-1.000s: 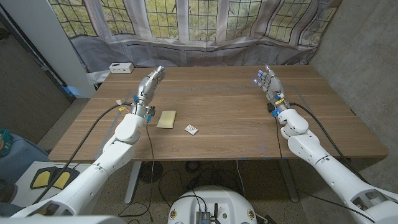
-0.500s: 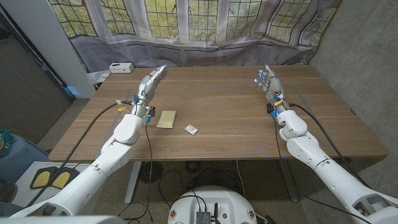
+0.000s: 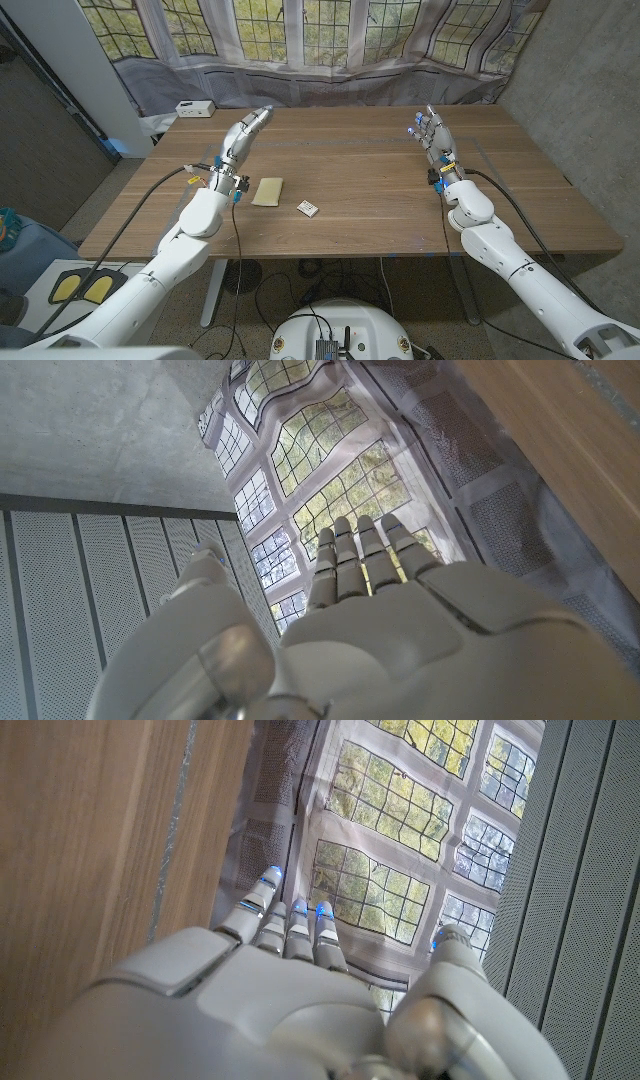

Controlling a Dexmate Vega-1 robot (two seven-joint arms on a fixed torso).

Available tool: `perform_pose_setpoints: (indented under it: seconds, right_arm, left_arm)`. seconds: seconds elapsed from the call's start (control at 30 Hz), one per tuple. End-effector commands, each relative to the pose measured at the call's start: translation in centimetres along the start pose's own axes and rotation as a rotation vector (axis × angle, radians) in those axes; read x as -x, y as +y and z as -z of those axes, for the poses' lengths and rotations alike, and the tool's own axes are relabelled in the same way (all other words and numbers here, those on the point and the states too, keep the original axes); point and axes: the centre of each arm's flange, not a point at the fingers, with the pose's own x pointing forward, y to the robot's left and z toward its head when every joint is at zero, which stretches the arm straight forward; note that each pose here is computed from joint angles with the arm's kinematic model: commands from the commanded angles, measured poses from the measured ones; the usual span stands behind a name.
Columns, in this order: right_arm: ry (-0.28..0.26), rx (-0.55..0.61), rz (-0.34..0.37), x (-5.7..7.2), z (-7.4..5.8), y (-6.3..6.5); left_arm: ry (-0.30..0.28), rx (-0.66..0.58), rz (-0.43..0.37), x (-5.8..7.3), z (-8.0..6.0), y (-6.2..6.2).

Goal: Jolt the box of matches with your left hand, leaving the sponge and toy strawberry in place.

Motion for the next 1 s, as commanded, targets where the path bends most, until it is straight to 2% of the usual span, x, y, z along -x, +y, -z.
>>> perform_pose_setpoints:
  seconds: [0.03,0.57,0.77,1.0]
  right_arm:
    - [-0.011,-0.011,-0.005,0.8,-0.7,1.1]
    - [-0.021,0.002,0.025,2.7,-0.8,2.6]
    - [-0.026,0.002,0.047,3.4,-0.8,3.2]
    - [-0.03,0.017,0.053,3.6,-1.1,3.4]
  left_arm:
    - [-0.035,-0.095,0.032,1.6,-1.7,0.3]
    - [-0.07,-0.271,0.065,3.2,-2.9,1.3]
    - [-0.082,-0.328,0.085,3.4,-3.1,1.6]
    - [-0.109,-0.439,0.073,3.6,-3.5,1.8]
